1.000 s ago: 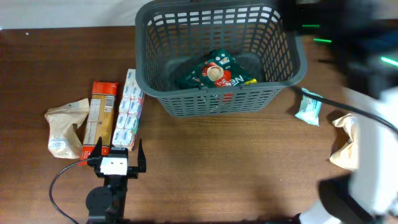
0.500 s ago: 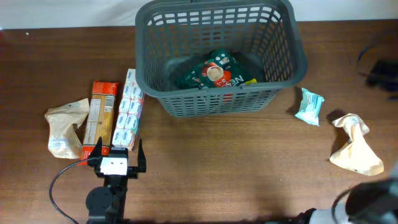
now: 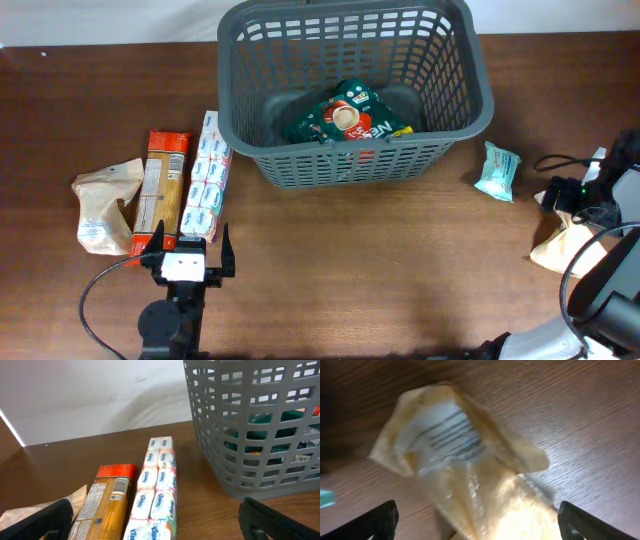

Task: Pack container
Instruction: 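Move the right gripper to the beige bread bag and grasp it, then carry the bread bag over the basket and drop it in, then grasp the mint-green wipes packet with the right gripper, then place the wipes packet into the basket and withdraw right arm, then reach the left gripper to the Kleenex tissue stack and grasp it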

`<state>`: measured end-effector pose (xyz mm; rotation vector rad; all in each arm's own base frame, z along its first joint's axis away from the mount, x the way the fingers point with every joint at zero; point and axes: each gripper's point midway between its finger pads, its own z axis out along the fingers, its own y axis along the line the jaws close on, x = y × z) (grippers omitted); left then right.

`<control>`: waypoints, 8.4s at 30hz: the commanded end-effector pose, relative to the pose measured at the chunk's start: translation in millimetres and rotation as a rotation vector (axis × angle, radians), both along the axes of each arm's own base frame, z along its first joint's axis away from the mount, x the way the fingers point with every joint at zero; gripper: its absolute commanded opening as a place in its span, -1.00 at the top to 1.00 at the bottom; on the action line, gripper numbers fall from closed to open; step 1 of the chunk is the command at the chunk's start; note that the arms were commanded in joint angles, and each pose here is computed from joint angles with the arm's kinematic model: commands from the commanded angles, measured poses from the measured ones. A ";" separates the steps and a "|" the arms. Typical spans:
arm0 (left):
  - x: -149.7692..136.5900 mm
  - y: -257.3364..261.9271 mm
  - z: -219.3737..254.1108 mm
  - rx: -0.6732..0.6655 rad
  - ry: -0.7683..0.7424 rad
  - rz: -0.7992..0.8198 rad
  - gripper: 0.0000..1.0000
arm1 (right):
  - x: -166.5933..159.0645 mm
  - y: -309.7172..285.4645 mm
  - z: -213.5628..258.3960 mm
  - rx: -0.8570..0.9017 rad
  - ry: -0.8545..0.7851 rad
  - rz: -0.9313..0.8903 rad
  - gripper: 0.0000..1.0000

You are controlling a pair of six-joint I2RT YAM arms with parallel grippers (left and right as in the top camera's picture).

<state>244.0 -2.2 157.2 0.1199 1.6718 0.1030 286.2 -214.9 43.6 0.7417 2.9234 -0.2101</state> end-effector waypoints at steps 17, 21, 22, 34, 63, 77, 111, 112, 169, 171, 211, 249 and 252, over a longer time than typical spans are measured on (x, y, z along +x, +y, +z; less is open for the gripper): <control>0.0 3.3 -0.6 0.014 -0.004 0.015 -0.98 | 36.7 -13.2 11.0 0.109 -0.101 -0.093 0.93; 0.0 3.3 -0.6 0.014 -0.004 0.015 -0.99 | 94.8 -14.5 130.0 0.154 -0.379 -0.060 0.93; 0.0 3.3 -0.6 0.014 -0.004 0.015 -0.98 | 105.5 -11.1 163.2 0.159 -0.447 -0.036 0.93; 0.0 3.3 -0.6 0.014 -0.004 0.015 -0.99 | 135.3 222.5 454.9 -0.024 -1.073 0.853 0.93; 0.0 3.3 -0.6 0.014 -0.004 0.015 -0.99 | 188.0 530.1 141.8 0.163 -0.465 1.767 0.93; 0.0 3.3 -0.6 0.014 -0.004 0.015 -0.98 | 215.6 479.8 182.7 -0.046 -0.483 1.485 -0.61; 0.0 3.3 -0.6 0.014 -0.004 0.015 -0.99 | 108.3 112.1 51.1 0.361 -0.292 0.214 -0.61; 0.0 3.3 -0.6 0.014 -0.004 0.015 -0.99 | 108.5 116.4 41.6 0.362 -0.278 0.223 -0.61; 0.0 3.3 -0.6 0.014 -0.004 0.015 -0.98 | 227.1 370.7 203.7 0.022 -0.460 1.191 0.93; 0.0 3.3 -0.6 0.014 -0.004 0.015 -0.98 | 234.7 368.7 177.0 0.038 -0.409 1.165 0.93; 0.0 3.3 -0.6 0.014 -0.004 0.015 -0.98 | 125.9 83.7 405.4 -0.173 -0.859 0.230 -0.70; 172.6 36.9 78.5 -0.197 0.798 0.124 -0.99 | 84.3 5.0 168.3 0.318 -0.423 -0.186 -0.98; 177.5 22.4 36.3 -0.231 0.927 0.045 -0.89 | 84.3 5.0 168.3 0.318 -0.423 -0.186 -0.98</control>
